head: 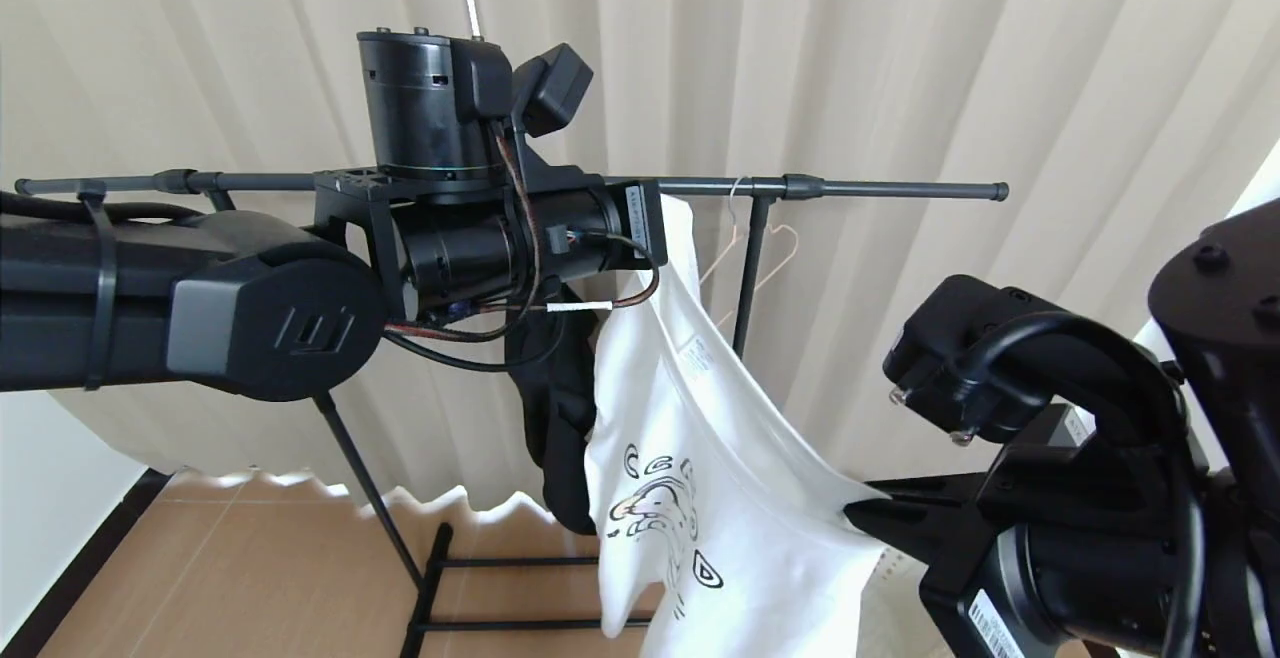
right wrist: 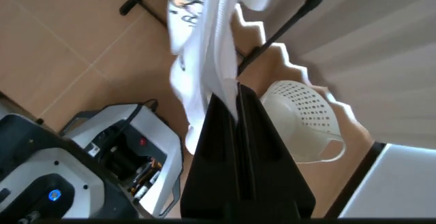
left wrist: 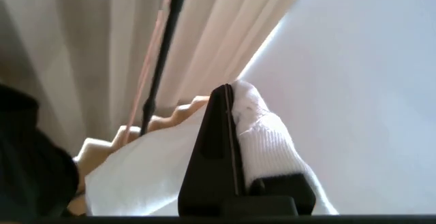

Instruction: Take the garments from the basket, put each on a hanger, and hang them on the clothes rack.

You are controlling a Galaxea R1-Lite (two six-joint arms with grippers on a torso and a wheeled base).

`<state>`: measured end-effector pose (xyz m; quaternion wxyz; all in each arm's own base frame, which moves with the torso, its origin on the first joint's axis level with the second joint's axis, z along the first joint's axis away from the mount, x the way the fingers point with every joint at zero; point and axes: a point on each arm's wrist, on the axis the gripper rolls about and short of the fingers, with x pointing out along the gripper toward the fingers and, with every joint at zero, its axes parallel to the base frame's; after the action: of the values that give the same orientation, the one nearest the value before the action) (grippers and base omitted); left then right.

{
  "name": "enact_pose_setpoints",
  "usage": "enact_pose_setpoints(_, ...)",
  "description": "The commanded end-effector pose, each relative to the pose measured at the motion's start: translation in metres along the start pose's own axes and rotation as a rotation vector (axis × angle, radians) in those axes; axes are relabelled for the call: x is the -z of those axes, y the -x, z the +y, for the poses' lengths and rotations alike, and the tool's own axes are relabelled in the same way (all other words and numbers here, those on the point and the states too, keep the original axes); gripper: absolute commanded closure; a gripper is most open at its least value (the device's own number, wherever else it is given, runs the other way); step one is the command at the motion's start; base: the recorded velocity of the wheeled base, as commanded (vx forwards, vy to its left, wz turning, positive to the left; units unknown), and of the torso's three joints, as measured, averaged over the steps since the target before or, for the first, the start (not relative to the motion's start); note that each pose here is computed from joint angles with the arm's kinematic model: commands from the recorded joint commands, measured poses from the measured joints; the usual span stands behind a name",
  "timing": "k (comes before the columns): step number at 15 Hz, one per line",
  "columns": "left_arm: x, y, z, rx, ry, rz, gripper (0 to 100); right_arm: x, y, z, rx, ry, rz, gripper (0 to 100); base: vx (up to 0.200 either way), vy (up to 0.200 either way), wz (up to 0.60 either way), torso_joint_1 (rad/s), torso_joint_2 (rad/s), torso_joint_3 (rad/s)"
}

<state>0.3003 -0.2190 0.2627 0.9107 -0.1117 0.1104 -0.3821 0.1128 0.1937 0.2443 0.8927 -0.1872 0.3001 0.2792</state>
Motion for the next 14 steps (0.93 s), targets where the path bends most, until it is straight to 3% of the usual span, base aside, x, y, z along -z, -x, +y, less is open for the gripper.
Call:
enact_pose_setpoints(1,-0.001,-0.004,0.005,0.048,0.0,-0.002,100,0.0,-0.01,0.024,-0.049,0.002,0.028,100,0.0,0.0,0.0,0.0,0.0,0.0)
enact_pose_setpoints(3,-0.004,-0.004,0.007,0.096,-0.007,-0.025,100,-0.003,-0.013,0.04,-0.083,-0.039,0.018,100,0.0,0.0,0.0,0.0,0.0,0.0)
enact_pose_setpoints(5,-0.004,-0.005,0.005,0.129,-0.012,-0.037,100,-0.015,-0.017,0.06,-0.138,-0.154,-0.042,100,0.0,0.0,0.0,0.0,0.0,0.0)
enact_pose_setpoints(7,-0.005,-0.005,0.004,0.133,-0.012,-0.04,100,-0.024,-0.017,0.066,-0.177,-0.218,-0.102,100,0.0,0.0,0.0,0.0,0.0,0.0)
enact_pose_setpoints(11,0.0,-0.002,0.004,0.127,-0.004,-0.022,100,-0.024,-0.014,0.062,-0.174,-0.234,-0.116,100,0.0,0.0,0.0,0.0,0.0,0.0)
enact_pose_setpoints(12,-0.003,0.001,0.003,0.123,-0.005,-0.029,100,-0.023,-0.013,0.055,-0.151,-0.229,-0.105,100,0.0,0.0,0.0,0.0,0.0,0.0)
enact_pose_setpoints(14,-0.003,0.006,0.003,0.105,-0.003,-0.029,100,-0.015,-0.009,0.034,-0.084,-0.149,-0.038,100,0.0,0.0,0.0,0.0,0.0,0.0)
